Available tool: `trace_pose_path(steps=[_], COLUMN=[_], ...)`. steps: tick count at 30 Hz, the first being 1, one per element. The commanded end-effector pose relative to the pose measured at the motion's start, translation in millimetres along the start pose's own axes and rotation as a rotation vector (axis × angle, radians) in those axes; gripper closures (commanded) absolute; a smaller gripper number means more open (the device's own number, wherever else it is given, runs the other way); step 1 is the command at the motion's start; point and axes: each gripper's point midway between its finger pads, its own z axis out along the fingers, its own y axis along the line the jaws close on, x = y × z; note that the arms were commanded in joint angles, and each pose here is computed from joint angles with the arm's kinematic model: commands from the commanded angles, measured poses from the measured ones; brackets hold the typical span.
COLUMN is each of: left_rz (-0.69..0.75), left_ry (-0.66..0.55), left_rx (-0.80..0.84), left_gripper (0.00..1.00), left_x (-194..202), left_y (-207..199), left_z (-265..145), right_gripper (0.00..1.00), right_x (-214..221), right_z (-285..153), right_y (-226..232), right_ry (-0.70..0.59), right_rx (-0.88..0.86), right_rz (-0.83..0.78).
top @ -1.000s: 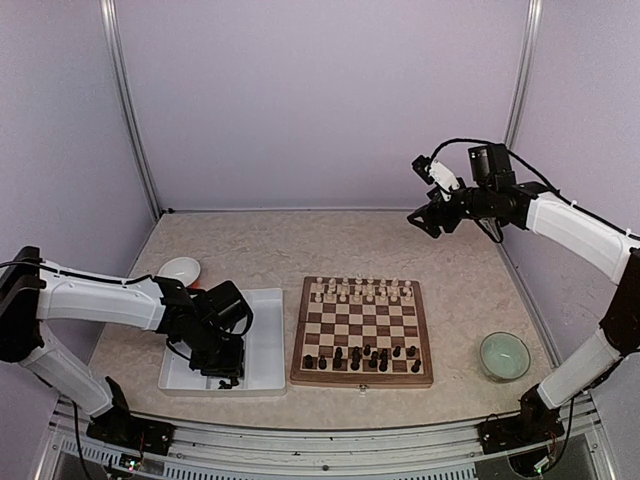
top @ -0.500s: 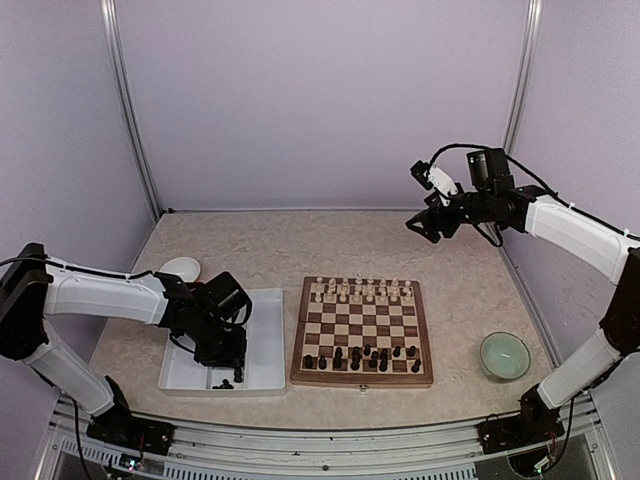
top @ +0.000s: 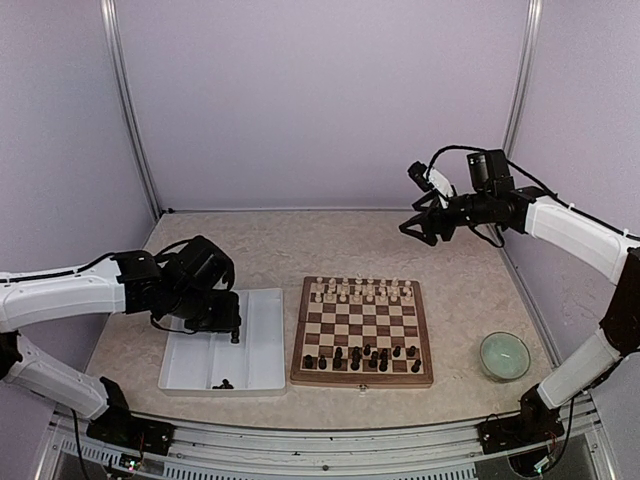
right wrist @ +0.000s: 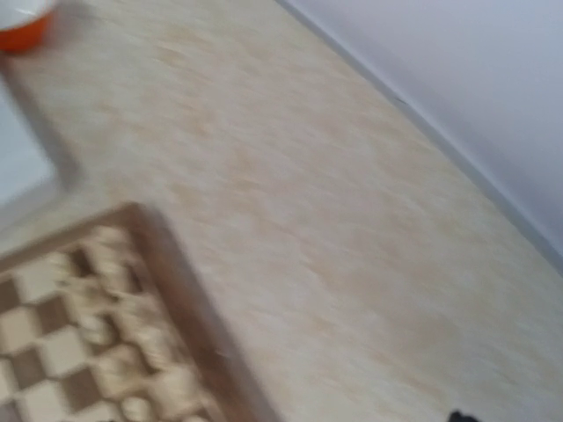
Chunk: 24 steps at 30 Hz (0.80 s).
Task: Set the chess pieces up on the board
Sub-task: Pass from the left arm to the right
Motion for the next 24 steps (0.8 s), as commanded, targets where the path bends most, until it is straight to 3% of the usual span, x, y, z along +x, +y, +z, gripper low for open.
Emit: trace_pose_path(steps=[1, 7, 15, 24], left_rz=[0.145, 0.331, 0.558, 0.535], left_ry=[-0.208, -0.359, -0.454, -0.553], left_rx=[0.175, 0.43, 0.643, 0.761], left_gripper=[0.98, 0.98, 0.98, 0.98], left_x=[-41, -63, -58, -73], left_y=[-53, -124, -211, -252], left_z=[-37, -67, -75, -72], right_gripper=[0.25, 0.33, 0.33, 0.35], right_x=[-15, -17, -5, 1], right_z=[-3, -3, -21, -17], right_y=[53, 119, 148, 193], right_ry=[-0.116, -0.12, -0.095, -0.038], right_rx=[-0.298, -0.564, -0.642, -0.805], right_rz=[0.027, -0.042, -0.081, 0.002])
